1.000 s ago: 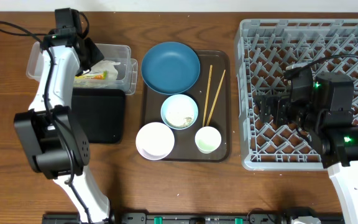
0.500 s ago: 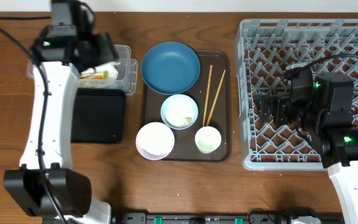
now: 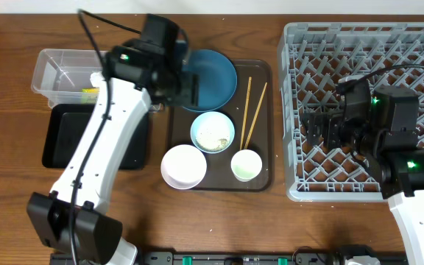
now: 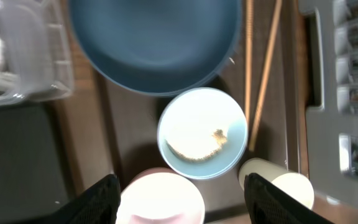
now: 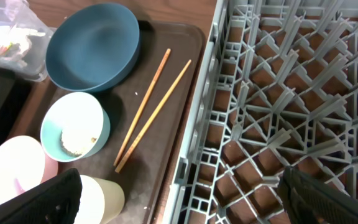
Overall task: Sort waste into correct bins and load items into the dishwasher rack
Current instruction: 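Grasp the white cup with the left gripper and lift it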
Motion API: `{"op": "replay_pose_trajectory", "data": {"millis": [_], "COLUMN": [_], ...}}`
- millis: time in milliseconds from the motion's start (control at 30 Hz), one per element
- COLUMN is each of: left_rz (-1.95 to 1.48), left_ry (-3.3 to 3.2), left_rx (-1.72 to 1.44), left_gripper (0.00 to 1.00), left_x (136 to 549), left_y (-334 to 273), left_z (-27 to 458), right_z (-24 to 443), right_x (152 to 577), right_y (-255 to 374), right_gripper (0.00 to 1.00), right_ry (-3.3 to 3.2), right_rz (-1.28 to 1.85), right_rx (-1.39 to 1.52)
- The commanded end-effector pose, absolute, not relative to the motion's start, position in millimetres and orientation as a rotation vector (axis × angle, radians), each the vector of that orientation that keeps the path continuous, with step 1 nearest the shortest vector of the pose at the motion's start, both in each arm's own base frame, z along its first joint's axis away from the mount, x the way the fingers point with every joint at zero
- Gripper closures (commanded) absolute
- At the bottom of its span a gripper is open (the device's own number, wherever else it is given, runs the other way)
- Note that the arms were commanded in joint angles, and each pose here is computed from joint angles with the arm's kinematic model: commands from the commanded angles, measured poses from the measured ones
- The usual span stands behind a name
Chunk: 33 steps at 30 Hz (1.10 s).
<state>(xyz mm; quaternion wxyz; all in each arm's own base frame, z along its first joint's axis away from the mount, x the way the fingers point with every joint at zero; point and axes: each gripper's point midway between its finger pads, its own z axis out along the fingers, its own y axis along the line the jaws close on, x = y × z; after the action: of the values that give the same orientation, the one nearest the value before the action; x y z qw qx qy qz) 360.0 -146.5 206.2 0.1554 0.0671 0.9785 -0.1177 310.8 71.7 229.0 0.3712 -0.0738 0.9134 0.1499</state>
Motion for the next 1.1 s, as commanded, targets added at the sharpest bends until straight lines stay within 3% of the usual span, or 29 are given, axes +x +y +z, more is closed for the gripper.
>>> {"op": "replay_pose_trajectory", "data": {"millis": [0, 667, 1067], "left_rz": [-0.328, -0.519, -0.541], "left_ry": [2.859, 3.017, 2.974], "left_rx": [0.239, 0.686, 0.689], "left_gripper": [0.34, 0.34, 0.41], "left_x": [346.3, 242.1, 241.3], "left_y": [-154.3, -245.1, -249.2], "left_z": [191.8, 101.1, 67.6], "right_z": [232.7, 212.5, 213.3], "right_x": [312.1, 318.8, 319.7], "right_y": [75.6, 76.3, 76.4], "right_gripper": [0.01, 0.01, 0.01], "right_ry": [2.340, 2.411, 2.406], "right_rz": [0.397, 0.411, 0.410], "right_rx": [-0.202, -0.177, -0.178]}}
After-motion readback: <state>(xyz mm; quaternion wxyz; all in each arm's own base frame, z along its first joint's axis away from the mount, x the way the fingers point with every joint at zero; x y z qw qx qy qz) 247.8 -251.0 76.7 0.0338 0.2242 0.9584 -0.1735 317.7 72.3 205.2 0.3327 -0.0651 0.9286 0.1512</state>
